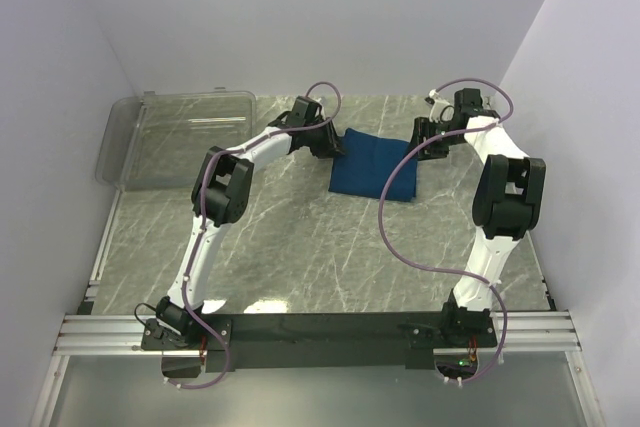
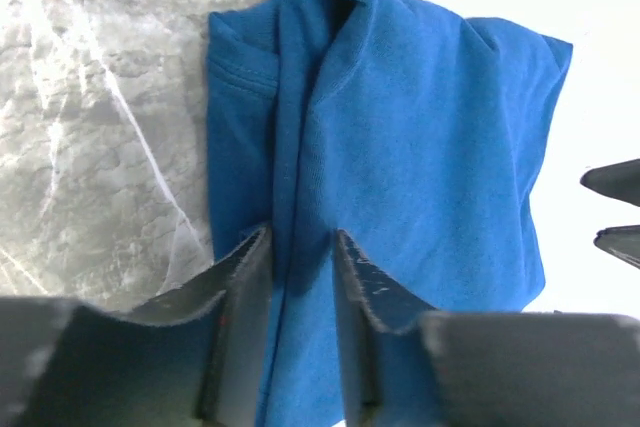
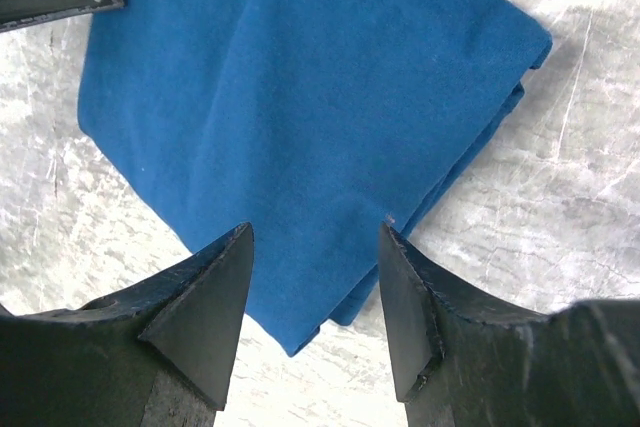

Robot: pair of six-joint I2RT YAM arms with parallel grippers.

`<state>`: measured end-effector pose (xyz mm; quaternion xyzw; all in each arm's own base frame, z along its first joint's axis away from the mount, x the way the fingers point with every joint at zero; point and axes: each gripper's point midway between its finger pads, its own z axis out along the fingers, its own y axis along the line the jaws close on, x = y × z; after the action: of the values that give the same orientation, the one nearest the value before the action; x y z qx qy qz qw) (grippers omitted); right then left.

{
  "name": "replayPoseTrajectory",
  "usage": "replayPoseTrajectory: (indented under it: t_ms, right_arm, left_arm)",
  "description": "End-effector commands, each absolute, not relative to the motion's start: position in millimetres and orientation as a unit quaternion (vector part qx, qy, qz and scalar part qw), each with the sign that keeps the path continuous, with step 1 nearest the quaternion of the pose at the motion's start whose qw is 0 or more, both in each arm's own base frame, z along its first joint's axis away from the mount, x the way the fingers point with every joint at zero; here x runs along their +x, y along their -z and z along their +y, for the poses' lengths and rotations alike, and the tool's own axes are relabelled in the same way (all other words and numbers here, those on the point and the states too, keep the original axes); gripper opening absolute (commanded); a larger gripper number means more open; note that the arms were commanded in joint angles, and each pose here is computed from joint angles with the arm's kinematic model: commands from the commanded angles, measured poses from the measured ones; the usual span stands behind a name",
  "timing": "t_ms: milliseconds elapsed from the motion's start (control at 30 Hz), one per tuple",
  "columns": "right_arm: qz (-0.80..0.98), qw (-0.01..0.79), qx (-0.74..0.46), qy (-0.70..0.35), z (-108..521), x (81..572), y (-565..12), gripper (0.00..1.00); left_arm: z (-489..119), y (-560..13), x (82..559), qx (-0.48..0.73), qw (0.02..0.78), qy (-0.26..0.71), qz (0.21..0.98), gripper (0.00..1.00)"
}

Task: Fold and stack the t-shirts
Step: Neatly place the folded tshirt to the corner

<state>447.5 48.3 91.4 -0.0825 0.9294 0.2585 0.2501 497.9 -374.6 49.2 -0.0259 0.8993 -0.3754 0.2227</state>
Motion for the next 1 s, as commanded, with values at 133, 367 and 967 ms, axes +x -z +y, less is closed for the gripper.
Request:
replayPoseTrajectory:
  t_ms: [133,367,967]
  right_arm:
    - [0.933,0.252,-0.073,-0.247,42.7,450.4,-87.9,0.6]
    - [0.937,0.264,-0.059,-0.22,33.8,456.4,-92.4,0.64]
    - [0.954,0.185,0.004,-0.237,64.2,460.0,-40.7,0.74]
  left_arm:
    - [-386.6,-68.4,493.6,-0.007,0.233,0.413,0.881,0.16]
    - [-357.2,-91.3,496.2,-0.049,0.278,0.399,0.872,0.0]
    - [-341.9,-124.1,476.3,-0.06,0.302,0.42,0.854,0.0]
